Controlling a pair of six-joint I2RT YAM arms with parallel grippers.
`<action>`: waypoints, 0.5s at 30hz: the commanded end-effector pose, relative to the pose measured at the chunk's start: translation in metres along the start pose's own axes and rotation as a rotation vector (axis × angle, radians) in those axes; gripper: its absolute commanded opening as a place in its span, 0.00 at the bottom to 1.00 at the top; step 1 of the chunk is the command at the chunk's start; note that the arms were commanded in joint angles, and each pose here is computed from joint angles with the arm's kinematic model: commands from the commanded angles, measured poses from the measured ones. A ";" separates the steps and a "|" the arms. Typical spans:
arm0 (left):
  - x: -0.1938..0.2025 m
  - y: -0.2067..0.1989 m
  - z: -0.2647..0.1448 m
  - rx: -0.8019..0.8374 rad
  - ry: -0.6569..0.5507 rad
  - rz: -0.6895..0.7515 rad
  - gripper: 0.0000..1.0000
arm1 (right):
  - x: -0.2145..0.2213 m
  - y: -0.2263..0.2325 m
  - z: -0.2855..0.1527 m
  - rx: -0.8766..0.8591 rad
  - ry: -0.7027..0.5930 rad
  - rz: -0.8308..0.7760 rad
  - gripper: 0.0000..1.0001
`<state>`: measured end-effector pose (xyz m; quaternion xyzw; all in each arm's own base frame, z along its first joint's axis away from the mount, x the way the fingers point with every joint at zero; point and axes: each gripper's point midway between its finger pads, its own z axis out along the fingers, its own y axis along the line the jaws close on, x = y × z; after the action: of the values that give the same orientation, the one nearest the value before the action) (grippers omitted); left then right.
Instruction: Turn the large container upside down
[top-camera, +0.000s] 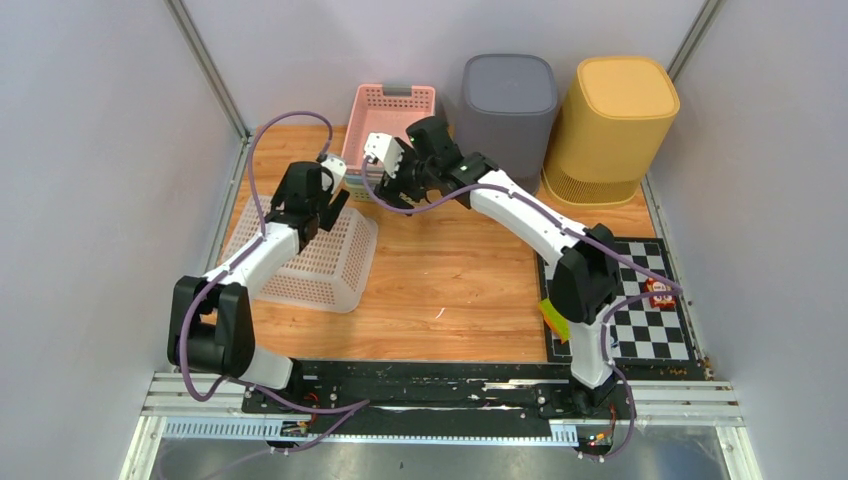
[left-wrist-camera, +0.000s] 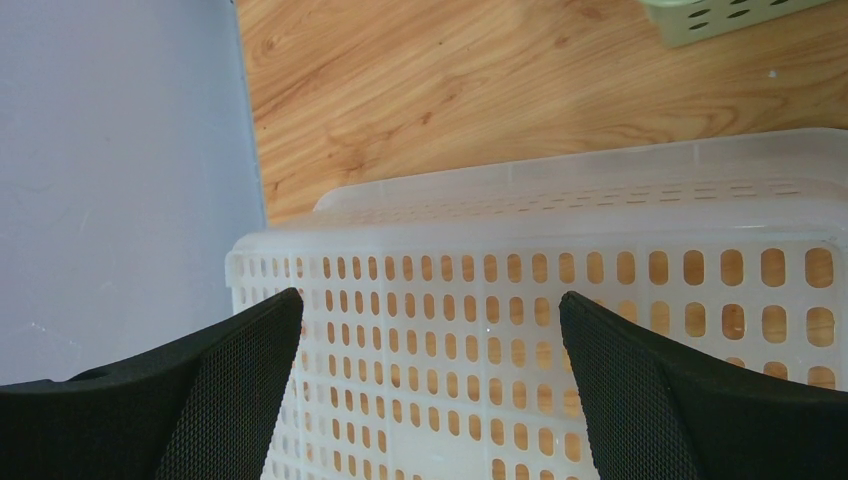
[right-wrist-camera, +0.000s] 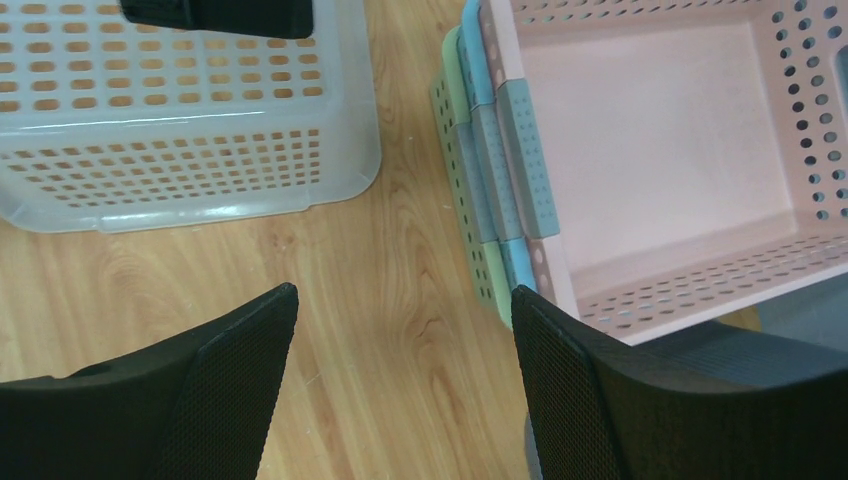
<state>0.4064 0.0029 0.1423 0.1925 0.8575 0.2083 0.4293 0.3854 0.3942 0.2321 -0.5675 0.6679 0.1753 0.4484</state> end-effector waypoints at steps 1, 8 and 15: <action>0.014 0.001 0.004 0.014 0.026 0.010 1.00 | 0.004 -0.025 0.014 0.052 0.034 -0.065 0.81; 0.023 0.007 0.001 0.012 0.021 0.029 1.00 | 0.004 -0.052 0.035 0.116 0.054 -0.121 0.81; 0.022 0.024 0.000 -0.009 0.012 -0.012 1.00 | 0.027 -0.049 0.055 0.050 0.099 -0.135 0.82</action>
<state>0.4065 0.0228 0.1421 0.1909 0.8541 0.2084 0.4365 0.4512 0.4124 0.2135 -0.5883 0.6500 0.1020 0.4701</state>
